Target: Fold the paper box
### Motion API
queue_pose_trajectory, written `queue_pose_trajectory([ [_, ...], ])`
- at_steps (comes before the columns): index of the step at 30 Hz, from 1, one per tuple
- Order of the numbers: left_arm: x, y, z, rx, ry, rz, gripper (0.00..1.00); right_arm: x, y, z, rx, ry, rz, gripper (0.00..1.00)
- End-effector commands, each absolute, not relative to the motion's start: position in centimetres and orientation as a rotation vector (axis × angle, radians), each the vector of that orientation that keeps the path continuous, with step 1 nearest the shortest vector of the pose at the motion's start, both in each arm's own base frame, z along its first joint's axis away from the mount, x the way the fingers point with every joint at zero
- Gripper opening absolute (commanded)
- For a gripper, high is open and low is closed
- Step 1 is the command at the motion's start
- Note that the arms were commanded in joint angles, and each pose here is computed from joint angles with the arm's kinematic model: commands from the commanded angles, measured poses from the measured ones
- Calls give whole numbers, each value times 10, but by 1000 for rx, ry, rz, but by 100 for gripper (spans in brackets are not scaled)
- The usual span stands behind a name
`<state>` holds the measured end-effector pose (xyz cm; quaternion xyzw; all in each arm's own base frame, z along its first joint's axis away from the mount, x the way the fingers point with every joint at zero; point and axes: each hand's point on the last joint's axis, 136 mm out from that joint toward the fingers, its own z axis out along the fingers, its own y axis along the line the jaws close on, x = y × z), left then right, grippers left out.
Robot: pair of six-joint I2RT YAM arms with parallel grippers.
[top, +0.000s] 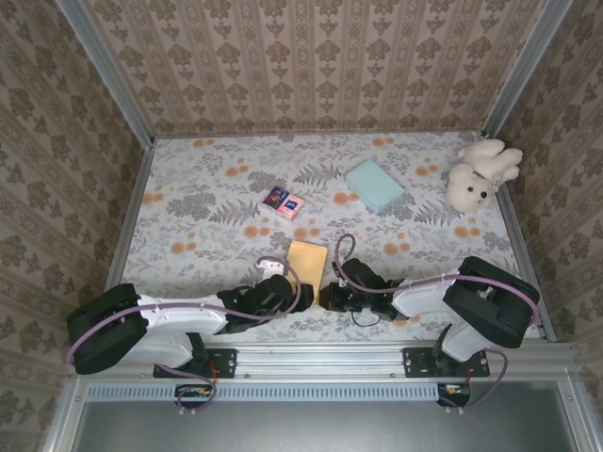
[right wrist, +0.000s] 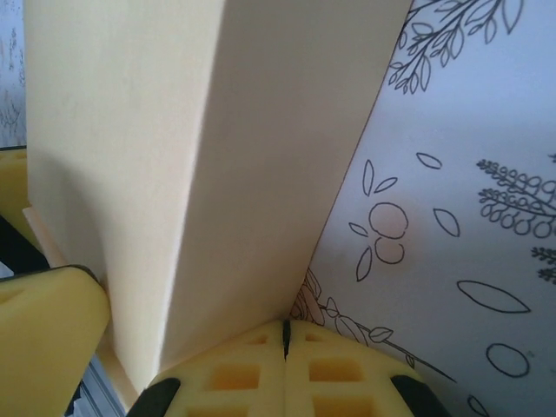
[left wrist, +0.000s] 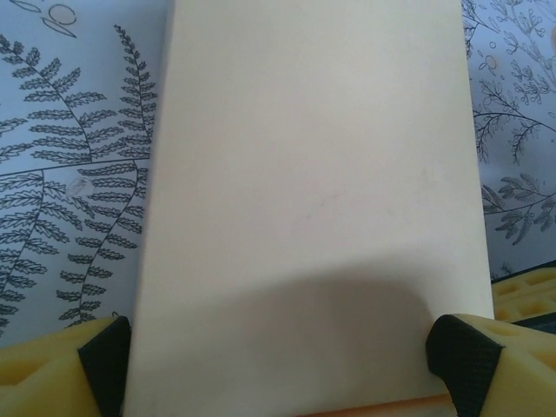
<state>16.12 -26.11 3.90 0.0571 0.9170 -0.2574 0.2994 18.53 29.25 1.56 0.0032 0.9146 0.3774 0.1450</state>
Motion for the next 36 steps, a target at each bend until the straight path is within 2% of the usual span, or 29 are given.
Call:
queue_pose_trajectory([
  [1, 138, -310, 62, 229, 2416, -903, 92, 187, 288, 4, 29, 2652, 1016, 0],
  [14, 115, -366, 56, 280, 2446, -1076, 89, 192, 286, 0, 103, 2628, 994, 0],
  [22, 118, -370, 66, 270, 2421, -1096, 88, 189, 303, 1, 81, 2624, 1024, 0],
  [28, 136, -351, 71, 245, 2426, -1018, 90, 190, 307, 5, 100, 2596, 1050, 0],
  [33, 172, -312, 67, 141, 2444, -908, 91, 189, 301, 8, 108, 2568, 1022, 0],
  [36, 187, -282, 74, 88, 2424, -779, 95, 187, 297, 11, 49, 2572, 977, 0],
])
